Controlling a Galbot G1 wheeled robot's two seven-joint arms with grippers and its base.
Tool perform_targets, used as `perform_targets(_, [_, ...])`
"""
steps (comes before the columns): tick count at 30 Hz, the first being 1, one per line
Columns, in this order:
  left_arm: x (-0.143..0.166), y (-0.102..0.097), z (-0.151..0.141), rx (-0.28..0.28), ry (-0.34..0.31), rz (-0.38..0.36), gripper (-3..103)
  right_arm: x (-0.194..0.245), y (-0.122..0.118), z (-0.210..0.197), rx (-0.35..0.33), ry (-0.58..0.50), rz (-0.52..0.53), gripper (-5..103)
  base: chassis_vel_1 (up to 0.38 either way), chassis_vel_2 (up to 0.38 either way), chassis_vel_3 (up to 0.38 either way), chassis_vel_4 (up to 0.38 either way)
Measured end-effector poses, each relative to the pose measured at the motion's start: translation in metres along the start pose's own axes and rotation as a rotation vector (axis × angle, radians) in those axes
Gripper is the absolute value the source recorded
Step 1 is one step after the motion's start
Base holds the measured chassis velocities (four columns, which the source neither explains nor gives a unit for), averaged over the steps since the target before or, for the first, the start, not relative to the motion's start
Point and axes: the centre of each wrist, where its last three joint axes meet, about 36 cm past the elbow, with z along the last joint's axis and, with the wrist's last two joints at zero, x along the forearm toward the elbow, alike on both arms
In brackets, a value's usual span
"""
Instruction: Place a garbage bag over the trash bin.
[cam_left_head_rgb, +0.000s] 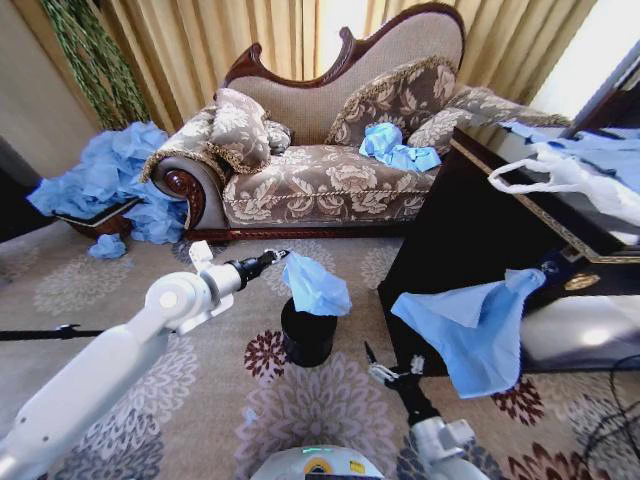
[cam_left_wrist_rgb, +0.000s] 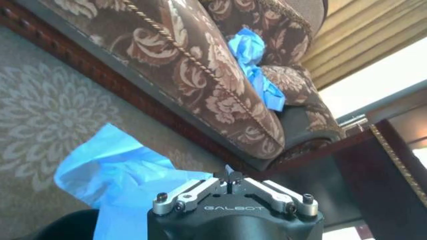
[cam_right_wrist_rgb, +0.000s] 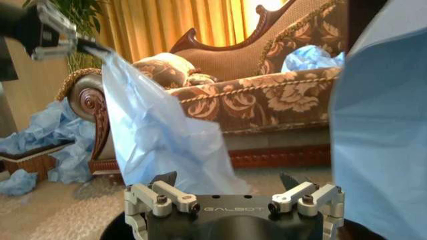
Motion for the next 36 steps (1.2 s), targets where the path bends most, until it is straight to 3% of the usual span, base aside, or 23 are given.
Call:
perform_targets(5, [0.013,-0.015,-0.008,-0.016,0.023,0.017,0,-0.032,0.007,0.002,0.005,-0.038,-0.016,103,0.000,0.000,0.000,0.000])
perform_targets(14, [0.048,-0.041,-0.001,-0.122,0.049,0.028,0,-0.060,-0.021,-0.006,0.078,-0.081,-0.074,68,0.000,0.000,0.000,0.000])
perform_targets(15, [0.050,-0.045,0.000,-0.132,0.048,0.036,0,-0.061,-0.020,-0.006,0.070,-0.082,-0.087,62,0.000,0.000,0.000,0.000])
perform_targets(17, [0.051,-0.046,0.000,-0.134,0.048,0.038,0,-0.060,-0.019,-0.006,0.067,-0.082,-0.090,62,0.000,0.000,0.000,0.000])
perform_targets(18, [0.053,-0.050,0.002,-0.143,0.054,0.044,0,-0.060,-0.011,-0.004,0.048,-0.084,-0.119,51,0.000,0.000,0.000,0.000])
perform_targets(20, [0.054,-0.052,0.002,-0.150,0.061,0.049,0,-0.062,-0.006,-0.001,0.035,-0.086,-0.138,51,0.000,0.000,0.000,0.000])
perform_targets(24, [0.062,-0.064,0.000,-0.177,0.066,0.080,0,-0.077,0.009,0.005,0.007,-0.104,-0.171,30,0.000,0.000,0.000,0.000])
perform_targets(28, [0.067,-0.069,0.004,-0.186,0.075,0.093,0,-0.080,0.018,0.002,-0.020,-0.116,-0.195,19,0.000,0.000,0.000,0.000])
perform_targets(29, [0.067,-0.069,0.009,-0.181,0.089,0.097,0,-0.078,0.020,0.001,-0.036,-0.118,-0.202,8,0.000,0.000,0.000,0.000])
perform_targets(36, [0.064,-0.069,0.025,-0.159,0.127,0.129,0,-0.070,0.024,-0.001,-0.099,-0.128,-0.261,0,0.000,0.000,0.000,0.000])
